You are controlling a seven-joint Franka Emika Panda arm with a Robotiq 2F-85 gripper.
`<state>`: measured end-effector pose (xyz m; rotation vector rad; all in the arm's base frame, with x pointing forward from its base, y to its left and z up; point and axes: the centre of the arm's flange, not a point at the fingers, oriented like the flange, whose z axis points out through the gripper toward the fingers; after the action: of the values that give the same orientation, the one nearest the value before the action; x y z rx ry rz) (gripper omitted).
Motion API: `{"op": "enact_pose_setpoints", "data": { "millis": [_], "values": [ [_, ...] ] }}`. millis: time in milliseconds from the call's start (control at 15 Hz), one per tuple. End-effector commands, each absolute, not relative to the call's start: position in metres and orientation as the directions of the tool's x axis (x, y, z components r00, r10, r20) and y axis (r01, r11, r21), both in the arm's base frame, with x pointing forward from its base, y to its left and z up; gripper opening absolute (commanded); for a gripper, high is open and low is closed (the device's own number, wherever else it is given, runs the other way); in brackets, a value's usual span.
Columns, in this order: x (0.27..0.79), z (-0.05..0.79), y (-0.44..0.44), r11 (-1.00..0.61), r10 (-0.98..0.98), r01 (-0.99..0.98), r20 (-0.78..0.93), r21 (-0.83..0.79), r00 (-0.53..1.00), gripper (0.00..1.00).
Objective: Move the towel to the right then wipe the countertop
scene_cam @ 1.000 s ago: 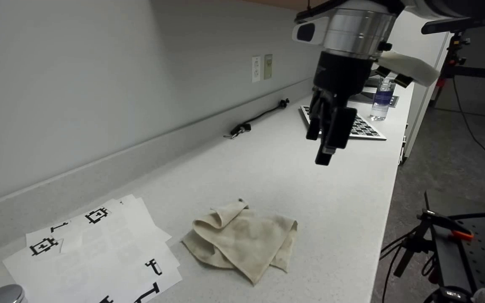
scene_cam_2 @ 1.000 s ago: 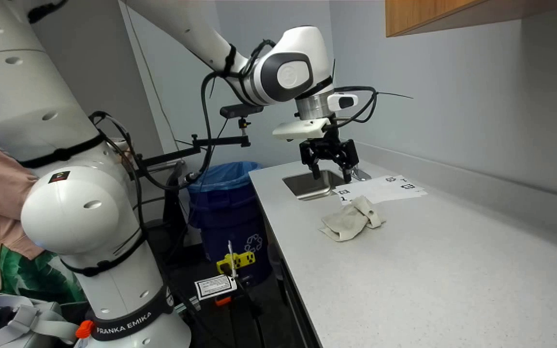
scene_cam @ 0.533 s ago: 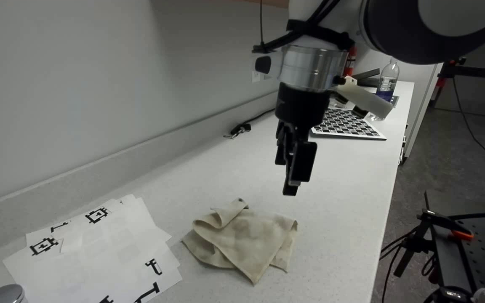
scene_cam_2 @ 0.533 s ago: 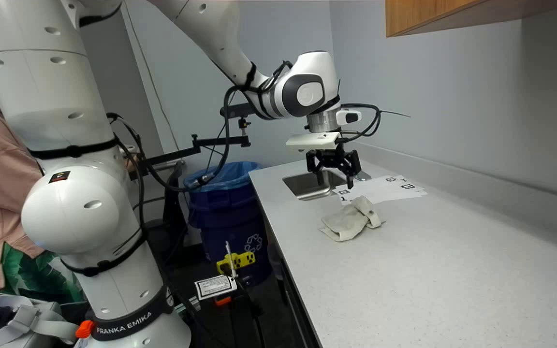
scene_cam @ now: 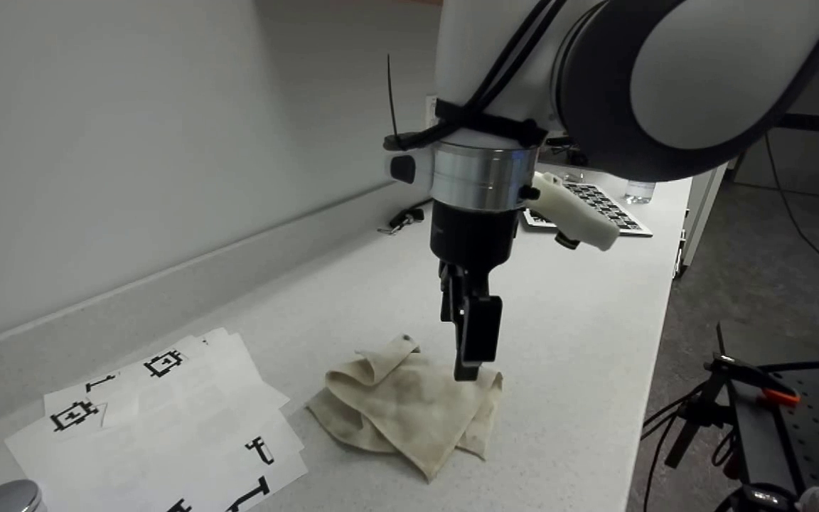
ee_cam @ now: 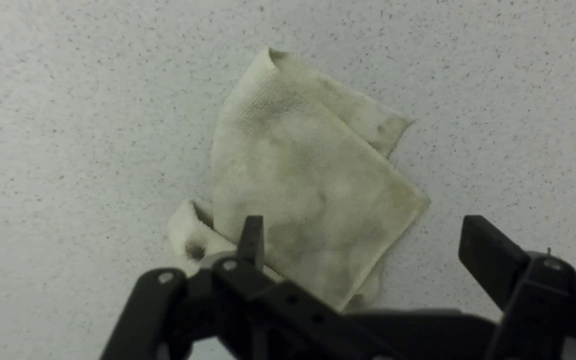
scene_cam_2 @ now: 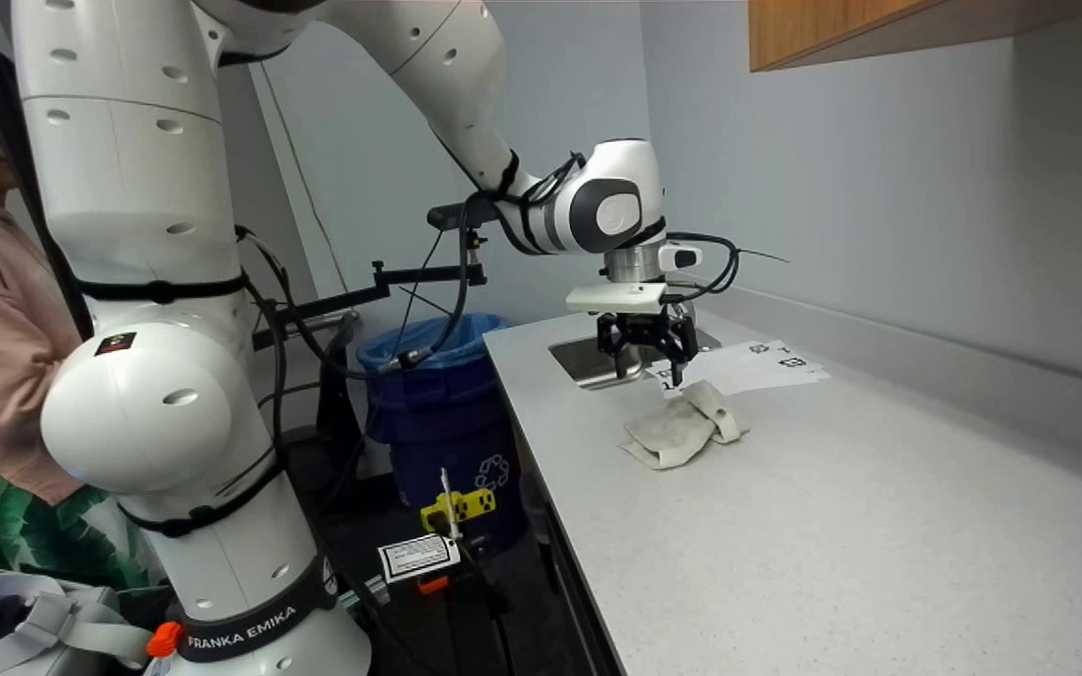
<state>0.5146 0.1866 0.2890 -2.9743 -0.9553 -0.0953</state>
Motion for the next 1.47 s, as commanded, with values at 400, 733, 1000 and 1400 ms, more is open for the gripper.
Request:
{"op": "enact_pose_setpoints", "data": {
  "millis": [400,733,1000,1400],
  "values": [
    [0.523,0.279,0.18,-0.832,0.553,0.555,0.096,0.006,0.827,1.0],
    [0.542,0.255,0.175,-0.841,0.538,0.542,0.121,0.0,0.834,1.0],
    [0.555,0.23,0.185,-0.828,0.556,0.56,0.12,-0.008,0.823,1.0],
    [0.576,0.21,0.2,-0.797,0.599,0.604,0.136,0.01,0.789,1.0]
  ]
}}
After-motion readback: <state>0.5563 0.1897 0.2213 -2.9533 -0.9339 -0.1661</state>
